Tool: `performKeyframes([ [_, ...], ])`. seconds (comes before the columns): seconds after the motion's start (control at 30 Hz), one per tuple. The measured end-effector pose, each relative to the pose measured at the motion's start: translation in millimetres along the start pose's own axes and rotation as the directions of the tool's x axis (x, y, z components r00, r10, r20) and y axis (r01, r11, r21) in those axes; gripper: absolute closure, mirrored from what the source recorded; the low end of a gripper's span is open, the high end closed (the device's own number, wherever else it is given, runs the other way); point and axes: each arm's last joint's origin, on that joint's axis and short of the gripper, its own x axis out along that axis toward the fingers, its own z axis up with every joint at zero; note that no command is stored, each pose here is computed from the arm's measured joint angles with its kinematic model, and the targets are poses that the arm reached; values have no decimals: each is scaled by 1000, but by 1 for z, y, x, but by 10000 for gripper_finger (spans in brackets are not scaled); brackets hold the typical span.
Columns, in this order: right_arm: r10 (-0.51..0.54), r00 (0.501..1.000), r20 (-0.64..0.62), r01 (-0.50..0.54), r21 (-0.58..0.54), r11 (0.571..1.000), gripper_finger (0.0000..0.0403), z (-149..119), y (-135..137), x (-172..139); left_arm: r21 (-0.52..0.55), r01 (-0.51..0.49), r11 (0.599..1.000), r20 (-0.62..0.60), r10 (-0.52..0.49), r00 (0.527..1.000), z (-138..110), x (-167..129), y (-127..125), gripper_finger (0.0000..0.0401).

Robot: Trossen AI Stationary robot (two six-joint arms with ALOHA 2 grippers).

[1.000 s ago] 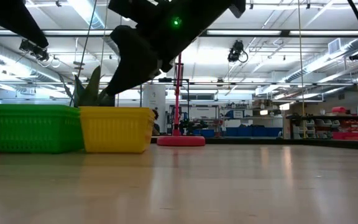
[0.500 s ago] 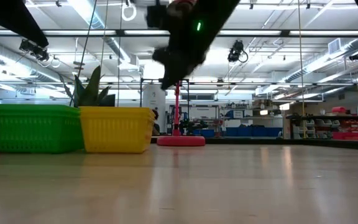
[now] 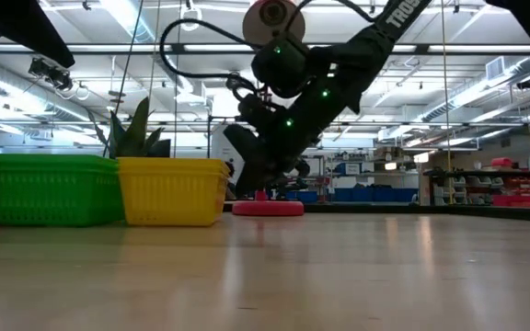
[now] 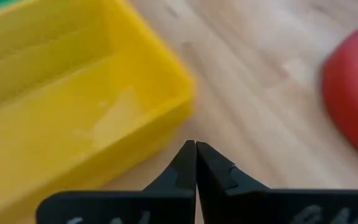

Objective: Stack baskets by color
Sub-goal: Adjust the stacked bins

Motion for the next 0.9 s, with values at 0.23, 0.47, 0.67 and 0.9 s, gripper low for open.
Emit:
performKeyframes([
  [0.23, 80, 997, -6, -80, -37, 996, 392, -11, 28, -9, -2, 1, 1000, 4, -1, 1000, 0, 0, 0, 381],
  [0.47, 128, 992, -18, -129, -73, 989, 396, -18, 46, -16, -2, 1, 1000, 4, -1, 1000, 0, 0, 0, 382],
  [0.67, 204, 978, -51, -209, -121, 970, 394, -23, 55, -19, -3, 2, 1000, 4, -2, 1000, 0, 0, 0, 386],
  [0.9, 130, 989, -67, -141, -194, 971, 394, -20, 56, -36, -5, 3, 1000, 4, -3, 1000, 0, 0, -1, 387],
])
